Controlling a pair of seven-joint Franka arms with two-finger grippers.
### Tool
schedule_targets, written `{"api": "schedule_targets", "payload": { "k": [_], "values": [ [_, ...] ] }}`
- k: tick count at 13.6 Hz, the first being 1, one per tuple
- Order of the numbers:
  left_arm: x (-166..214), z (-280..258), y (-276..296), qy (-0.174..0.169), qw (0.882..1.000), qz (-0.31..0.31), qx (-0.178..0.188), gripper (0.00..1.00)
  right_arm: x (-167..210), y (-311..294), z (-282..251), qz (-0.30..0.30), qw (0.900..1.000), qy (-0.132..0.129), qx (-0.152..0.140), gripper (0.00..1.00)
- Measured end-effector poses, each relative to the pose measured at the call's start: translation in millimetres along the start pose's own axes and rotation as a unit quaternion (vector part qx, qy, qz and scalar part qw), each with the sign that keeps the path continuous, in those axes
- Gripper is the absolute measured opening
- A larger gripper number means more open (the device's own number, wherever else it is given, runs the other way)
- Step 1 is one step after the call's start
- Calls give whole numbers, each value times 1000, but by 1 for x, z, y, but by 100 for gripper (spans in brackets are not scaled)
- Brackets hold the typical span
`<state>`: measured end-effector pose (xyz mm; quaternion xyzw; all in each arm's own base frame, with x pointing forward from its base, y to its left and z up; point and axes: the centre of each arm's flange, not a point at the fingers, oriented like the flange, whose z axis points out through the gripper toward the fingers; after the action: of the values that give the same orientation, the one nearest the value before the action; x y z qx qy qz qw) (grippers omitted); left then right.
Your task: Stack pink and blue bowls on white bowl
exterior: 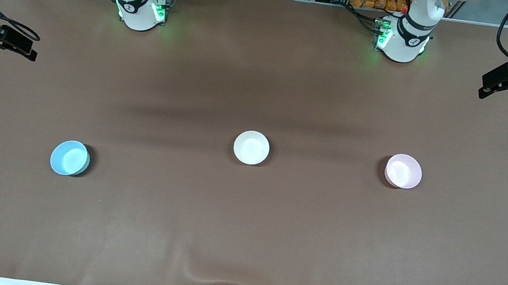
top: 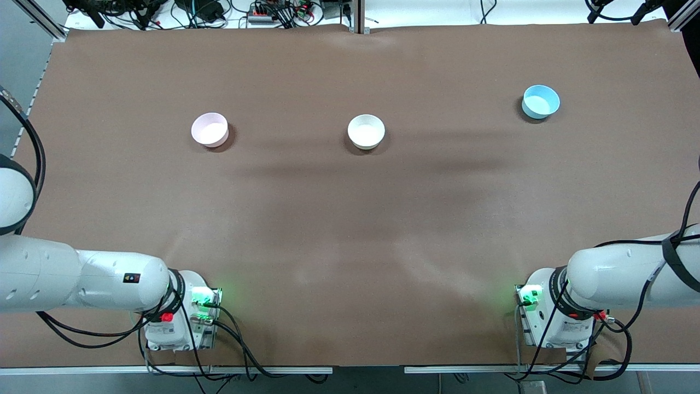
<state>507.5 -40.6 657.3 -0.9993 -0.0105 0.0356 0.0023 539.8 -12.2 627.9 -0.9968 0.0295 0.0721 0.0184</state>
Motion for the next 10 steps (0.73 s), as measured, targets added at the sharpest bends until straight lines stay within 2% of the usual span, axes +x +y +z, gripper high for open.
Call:
{"api": "schedule_targets", "payload": {
  "k": [10],
  "values": [
    [5,16,-2,-6,1000,-2,0,100,-3,-9,2,-8,1000,-11,-1,100]
  ]
}}
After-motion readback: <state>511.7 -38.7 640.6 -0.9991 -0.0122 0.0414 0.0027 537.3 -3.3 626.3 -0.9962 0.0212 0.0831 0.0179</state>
